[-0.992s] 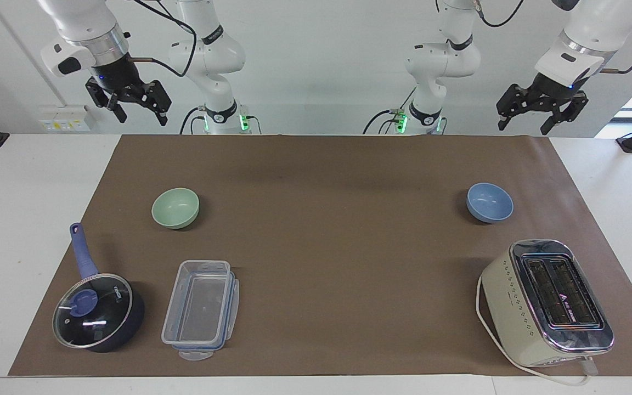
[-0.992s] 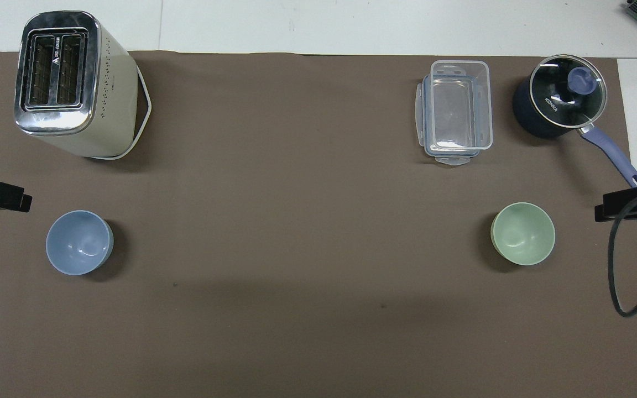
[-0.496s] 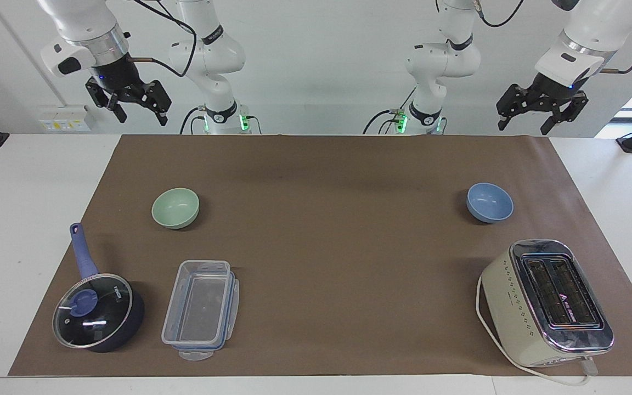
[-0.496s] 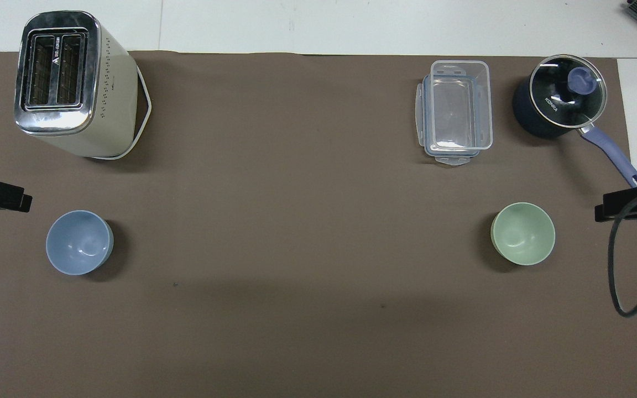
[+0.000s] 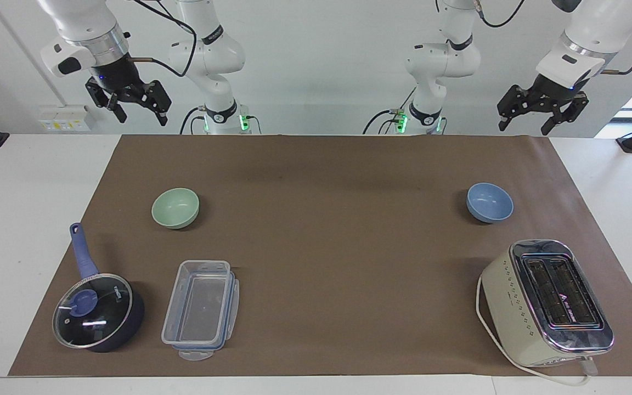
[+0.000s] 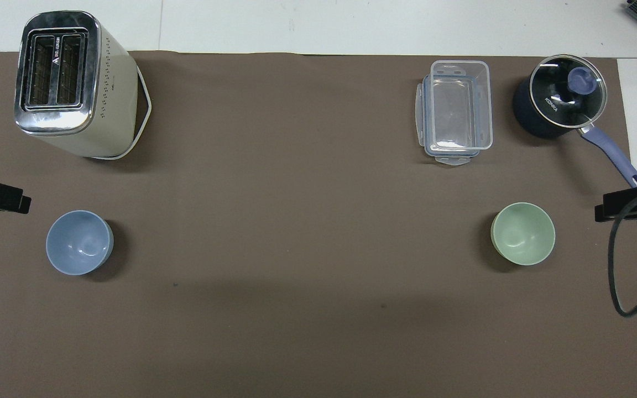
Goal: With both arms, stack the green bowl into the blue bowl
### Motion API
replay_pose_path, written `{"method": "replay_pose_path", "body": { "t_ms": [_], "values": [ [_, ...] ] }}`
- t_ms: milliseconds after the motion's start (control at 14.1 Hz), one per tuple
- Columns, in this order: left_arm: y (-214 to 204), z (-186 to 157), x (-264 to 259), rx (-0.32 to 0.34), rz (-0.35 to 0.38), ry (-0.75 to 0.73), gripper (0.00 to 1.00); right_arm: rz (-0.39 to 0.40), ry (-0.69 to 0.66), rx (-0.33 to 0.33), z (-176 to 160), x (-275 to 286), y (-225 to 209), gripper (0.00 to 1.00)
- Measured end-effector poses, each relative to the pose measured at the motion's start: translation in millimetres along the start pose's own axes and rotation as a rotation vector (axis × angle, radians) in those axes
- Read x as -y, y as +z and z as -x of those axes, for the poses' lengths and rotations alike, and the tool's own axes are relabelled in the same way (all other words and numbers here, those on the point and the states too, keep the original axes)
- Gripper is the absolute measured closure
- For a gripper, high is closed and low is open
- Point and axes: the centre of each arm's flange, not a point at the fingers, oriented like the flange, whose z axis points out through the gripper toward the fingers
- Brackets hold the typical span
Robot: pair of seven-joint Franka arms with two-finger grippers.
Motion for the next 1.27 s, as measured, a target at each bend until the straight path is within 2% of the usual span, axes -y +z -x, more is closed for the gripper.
{"method": "replay_pose_path", "body": {
  "t_ms": [283, 779, 1275],
  "values": [
    [27, 11, 16, -0.018, 0.003, -0.031, 0.00, 0.000, 0.000, 0.000, 0, 0, 0, 0.00],
    [109, 11, 68, -0.061, 0.002, -0.081, 0.00, 0.000, 0.000, 0.000, 0, 0, 0, 0.00],
    [183, 32, 124, -0.083, 0.056, -0.050, 0.00, 0.000, 0.000, 0.000, 0, 0, 0, 0.00]
  ]
}}
